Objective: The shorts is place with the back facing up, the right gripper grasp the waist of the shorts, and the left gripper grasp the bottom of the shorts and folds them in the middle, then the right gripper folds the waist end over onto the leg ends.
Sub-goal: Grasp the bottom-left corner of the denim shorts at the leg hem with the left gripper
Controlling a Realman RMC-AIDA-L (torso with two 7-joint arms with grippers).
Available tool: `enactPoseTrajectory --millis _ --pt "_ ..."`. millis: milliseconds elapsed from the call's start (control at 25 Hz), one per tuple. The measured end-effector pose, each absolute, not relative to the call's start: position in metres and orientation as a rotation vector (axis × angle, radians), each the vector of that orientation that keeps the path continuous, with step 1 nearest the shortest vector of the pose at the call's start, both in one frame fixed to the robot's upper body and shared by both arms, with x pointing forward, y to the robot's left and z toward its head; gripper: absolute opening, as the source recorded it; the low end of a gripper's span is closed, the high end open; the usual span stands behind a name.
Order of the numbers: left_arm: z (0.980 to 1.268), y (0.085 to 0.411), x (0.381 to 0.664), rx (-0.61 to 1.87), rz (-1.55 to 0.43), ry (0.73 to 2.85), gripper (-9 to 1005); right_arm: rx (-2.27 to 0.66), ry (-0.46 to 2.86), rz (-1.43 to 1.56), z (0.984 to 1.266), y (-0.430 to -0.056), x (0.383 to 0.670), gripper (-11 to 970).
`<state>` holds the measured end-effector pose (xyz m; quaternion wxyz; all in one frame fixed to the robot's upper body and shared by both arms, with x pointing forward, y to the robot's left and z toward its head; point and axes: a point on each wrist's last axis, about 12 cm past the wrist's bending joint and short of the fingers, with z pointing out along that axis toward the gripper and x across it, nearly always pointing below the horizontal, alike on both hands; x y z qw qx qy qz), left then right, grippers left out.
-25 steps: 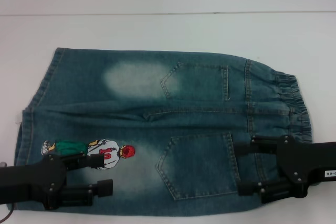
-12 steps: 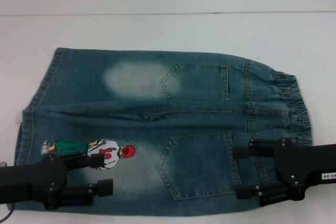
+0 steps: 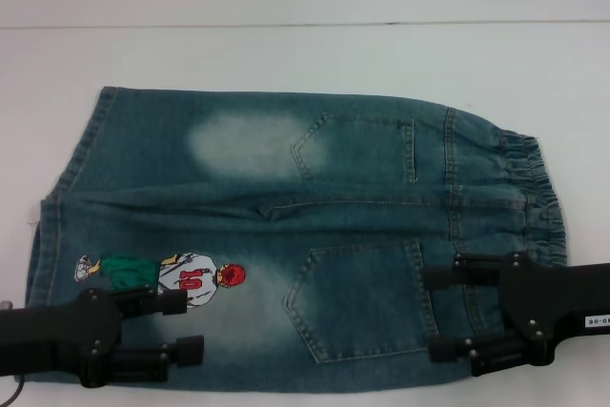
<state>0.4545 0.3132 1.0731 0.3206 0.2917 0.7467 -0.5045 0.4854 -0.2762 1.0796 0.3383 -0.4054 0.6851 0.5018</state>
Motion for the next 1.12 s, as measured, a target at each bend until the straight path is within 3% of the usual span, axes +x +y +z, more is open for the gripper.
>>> enactPoseTrajectory --millis 1120 --pt "1.0721 0.3139 0.4547 0.762 -1.316 1.97 873 -1.046 1.777 1.306 1.0807 -0.2796 0.4842 953"
